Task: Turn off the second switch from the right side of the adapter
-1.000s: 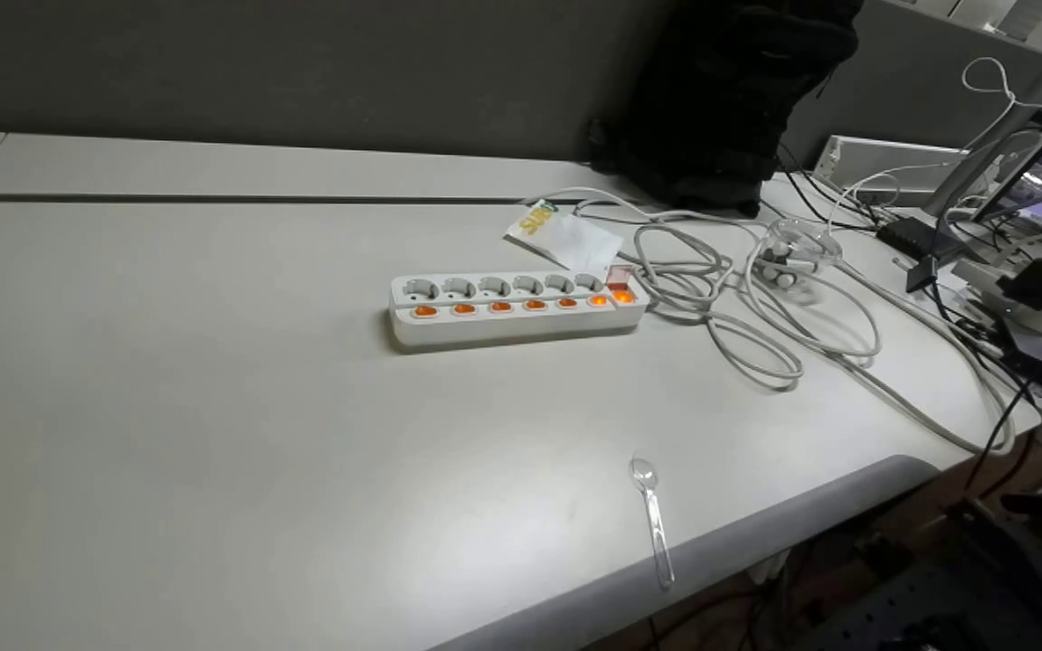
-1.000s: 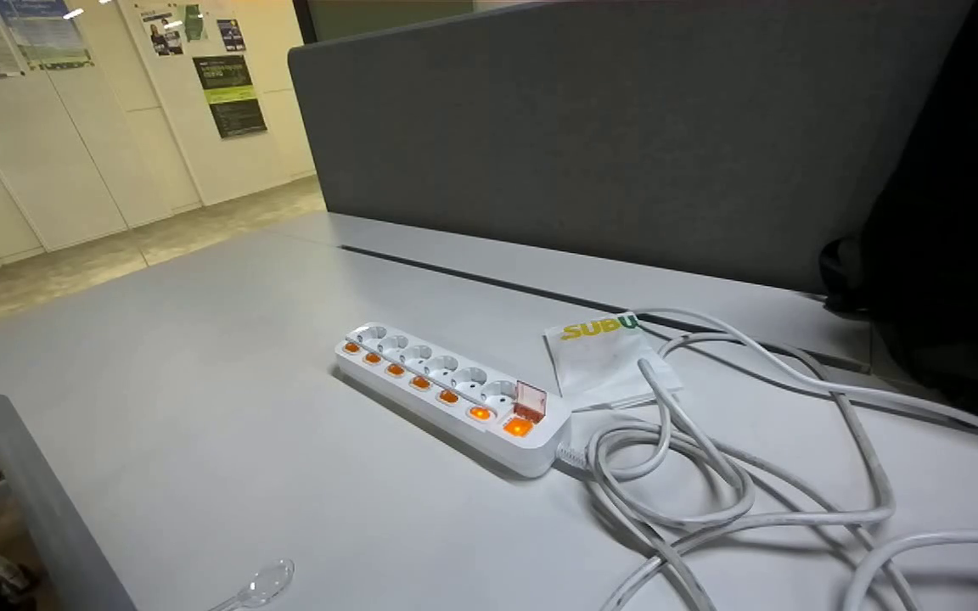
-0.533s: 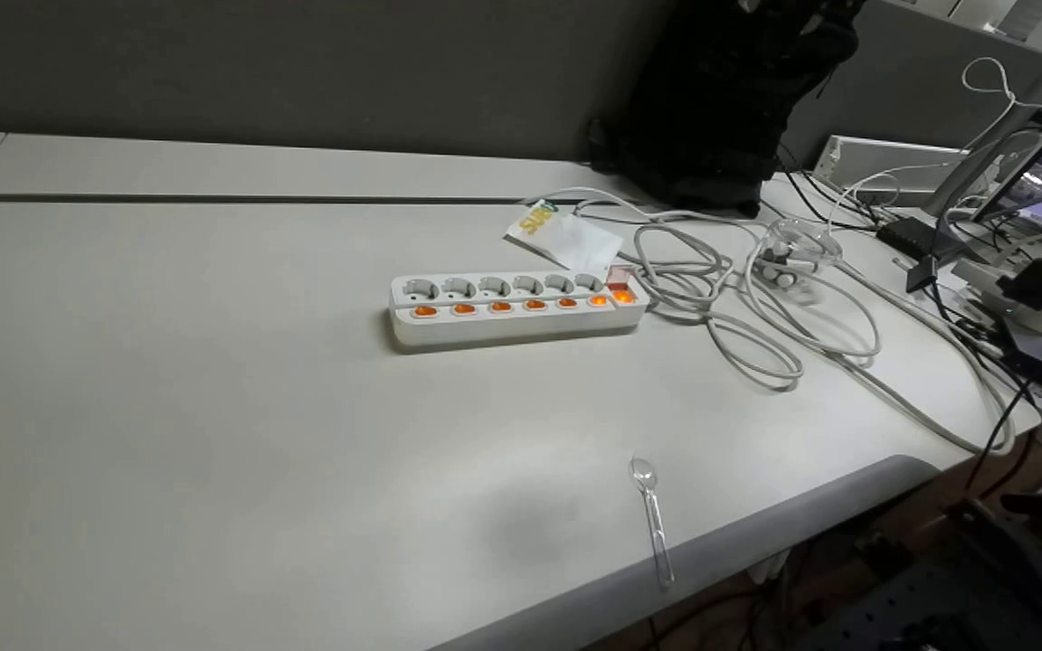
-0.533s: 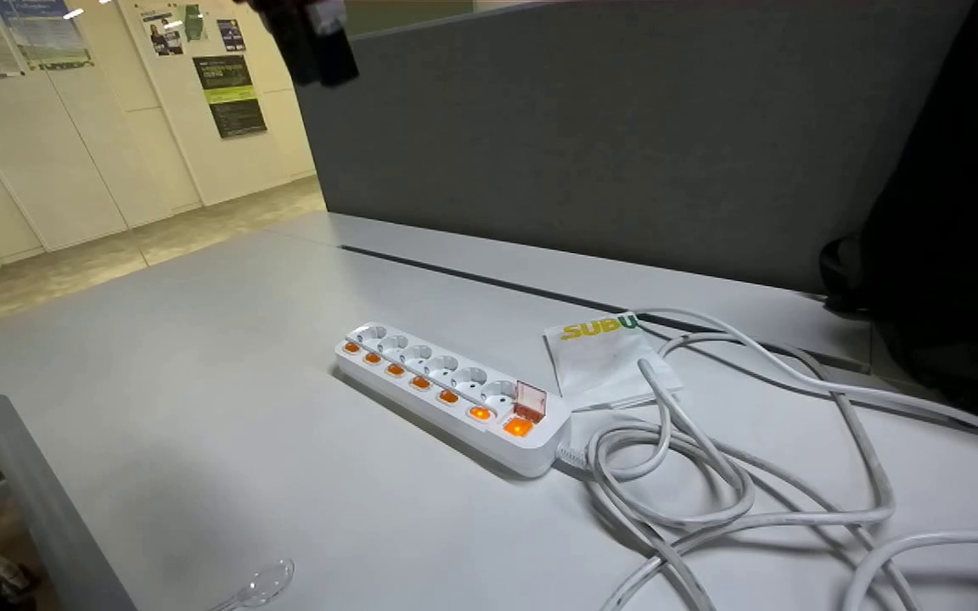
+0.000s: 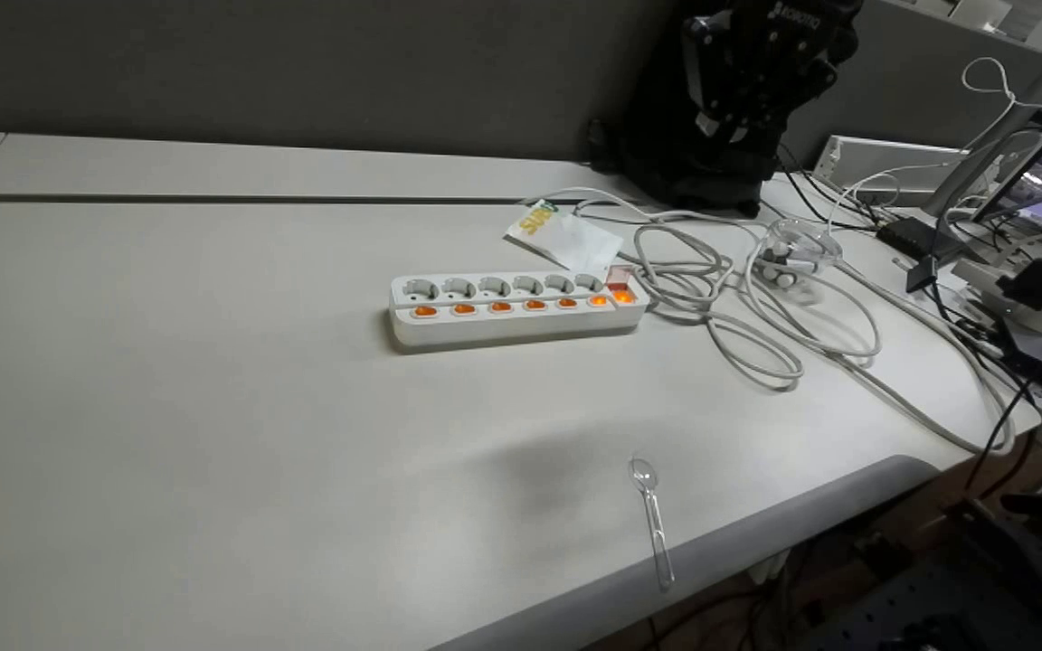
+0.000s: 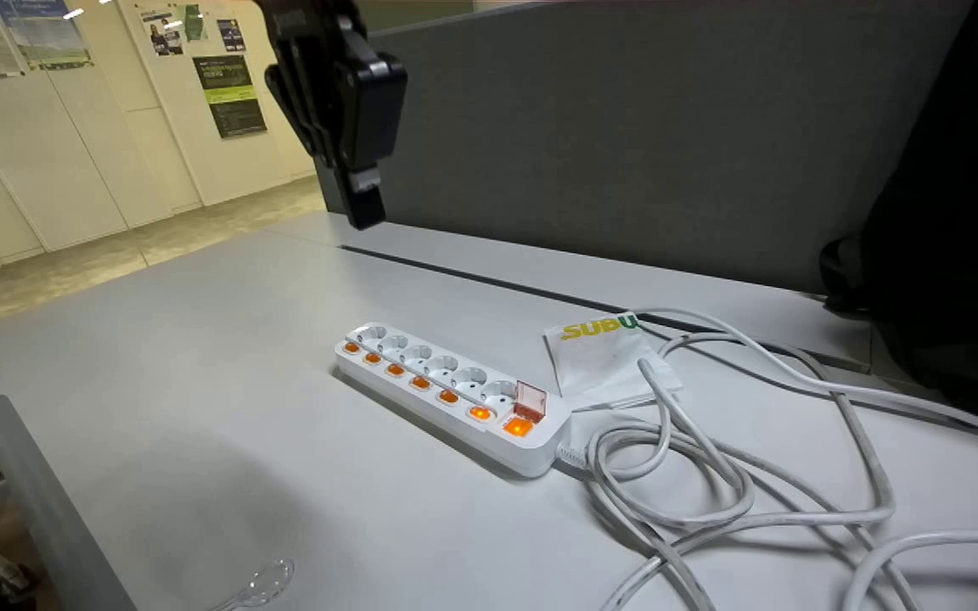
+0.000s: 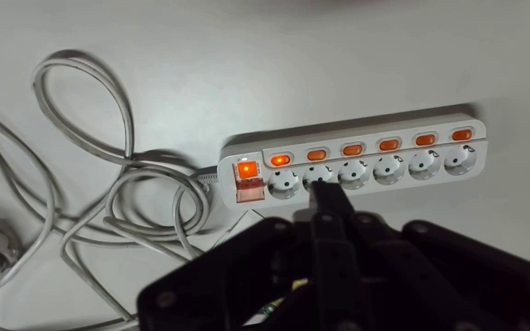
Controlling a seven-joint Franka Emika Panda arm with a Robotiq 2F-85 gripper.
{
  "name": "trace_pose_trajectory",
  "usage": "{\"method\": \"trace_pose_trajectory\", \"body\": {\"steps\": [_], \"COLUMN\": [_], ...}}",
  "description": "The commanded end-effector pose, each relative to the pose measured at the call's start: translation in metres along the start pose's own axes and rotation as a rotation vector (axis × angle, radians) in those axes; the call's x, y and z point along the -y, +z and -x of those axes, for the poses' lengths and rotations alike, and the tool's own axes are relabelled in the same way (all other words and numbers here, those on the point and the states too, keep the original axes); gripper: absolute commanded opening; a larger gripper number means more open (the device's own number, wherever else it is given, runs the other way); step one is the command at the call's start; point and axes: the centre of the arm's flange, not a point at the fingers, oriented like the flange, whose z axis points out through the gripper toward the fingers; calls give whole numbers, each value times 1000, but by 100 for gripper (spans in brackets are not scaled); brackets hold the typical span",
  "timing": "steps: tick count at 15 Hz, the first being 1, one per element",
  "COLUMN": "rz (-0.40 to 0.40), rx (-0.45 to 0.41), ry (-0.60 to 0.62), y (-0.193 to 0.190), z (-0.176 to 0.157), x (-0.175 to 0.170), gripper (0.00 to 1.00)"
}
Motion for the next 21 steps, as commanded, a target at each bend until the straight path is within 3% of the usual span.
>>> {"method": "trace_pose_trajectory", "body": {"steps": [1,10,21], "rz": [37,22,115], "rx": [19,29,92], "ry": [73,55,80], "y": [21,25,113], "z": [-14,-7,-51], "x": [-7,-11,-18], "gripper": [0,0,0]}}
